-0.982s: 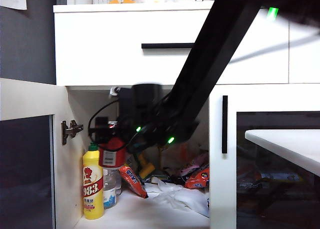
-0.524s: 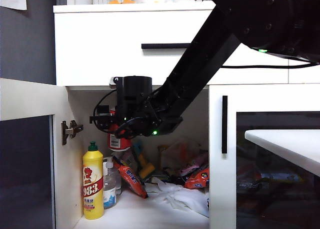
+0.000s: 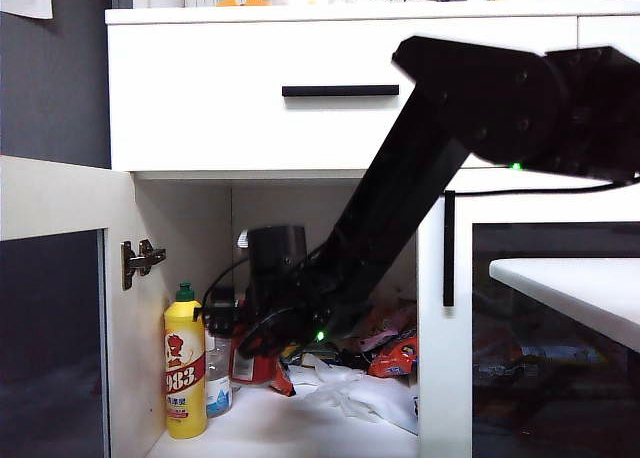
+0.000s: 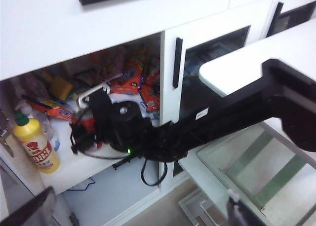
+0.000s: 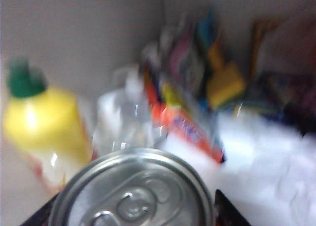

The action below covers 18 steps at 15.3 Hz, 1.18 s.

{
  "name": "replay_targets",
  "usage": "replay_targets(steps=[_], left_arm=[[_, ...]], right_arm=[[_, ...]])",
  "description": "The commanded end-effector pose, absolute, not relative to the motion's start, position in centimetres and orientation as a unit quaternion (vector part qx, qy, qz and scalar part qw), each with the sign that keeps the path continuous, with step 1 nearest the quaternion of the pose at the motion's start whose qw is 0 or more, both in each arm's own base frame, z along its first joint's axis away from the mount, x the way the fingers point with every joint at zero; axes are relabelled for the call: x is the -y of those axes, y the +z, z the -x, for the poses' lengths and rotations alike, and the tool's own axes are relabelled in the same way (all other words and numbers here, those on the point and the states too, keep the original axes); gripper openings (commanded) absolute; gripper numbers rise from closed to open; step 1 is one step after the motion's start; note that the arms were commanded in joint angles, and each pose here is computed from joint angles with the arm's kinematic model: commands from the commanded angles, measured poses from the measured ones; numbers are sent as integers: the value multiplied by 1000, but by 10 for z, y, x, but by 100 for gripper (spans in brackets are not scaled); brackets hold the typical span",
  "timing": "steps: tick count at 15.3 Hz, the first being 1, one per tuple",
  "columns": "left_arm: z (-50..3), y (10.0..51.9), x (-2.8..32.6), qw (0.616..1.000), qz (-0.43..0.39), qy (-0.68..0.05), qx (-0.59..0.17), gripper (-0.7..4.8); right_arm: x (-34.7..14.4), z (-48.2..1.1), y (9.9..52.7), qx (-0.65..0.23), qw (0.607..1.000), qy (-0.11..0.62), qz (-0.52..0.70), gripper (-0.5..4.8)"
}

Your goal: Open the left door of the white cabinet, pick up a can of beverage from the table on the right, place it inside the cabinet, and finally close the cabinet door.

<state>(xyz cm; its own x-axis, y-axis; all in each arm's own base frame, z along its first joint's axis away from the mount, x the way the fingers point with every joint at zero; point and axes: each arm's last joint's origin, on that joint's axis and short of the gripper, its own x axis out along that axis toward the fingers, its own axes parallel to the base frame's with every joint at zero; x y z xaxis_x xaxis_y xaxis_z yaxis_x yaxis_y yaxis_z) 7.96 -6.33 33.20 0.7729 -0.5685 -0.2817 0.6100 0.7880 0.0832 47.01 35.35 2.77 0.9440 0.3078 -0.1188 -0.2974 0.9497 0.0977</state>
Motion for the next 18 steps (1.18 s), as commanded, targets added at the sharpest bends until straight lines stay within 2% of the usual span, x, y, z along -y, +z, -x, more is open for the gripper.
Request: replay_targets(steps=[1, 6, 10, 18], left_arm=[[-79, 333, 63, 938, -87, -314, -119, 479], [-78, 334, 61, 940, -86, -311, -114, 479], [-78, 334, 61, 941, -88, -305, -113, 479], [-77, 334, 60, 942, -95, -302, -108, 479]], right_arm=[[-356, -483, 62, 9, 984, 153, -87, 334], [-361, -483, 62, 12, 985, 160, -57, 336], [-368, -480, 64, 6, 988, 155, 16, 336], [-367, -481, 66, 7, 990, 143, 8, 336]])
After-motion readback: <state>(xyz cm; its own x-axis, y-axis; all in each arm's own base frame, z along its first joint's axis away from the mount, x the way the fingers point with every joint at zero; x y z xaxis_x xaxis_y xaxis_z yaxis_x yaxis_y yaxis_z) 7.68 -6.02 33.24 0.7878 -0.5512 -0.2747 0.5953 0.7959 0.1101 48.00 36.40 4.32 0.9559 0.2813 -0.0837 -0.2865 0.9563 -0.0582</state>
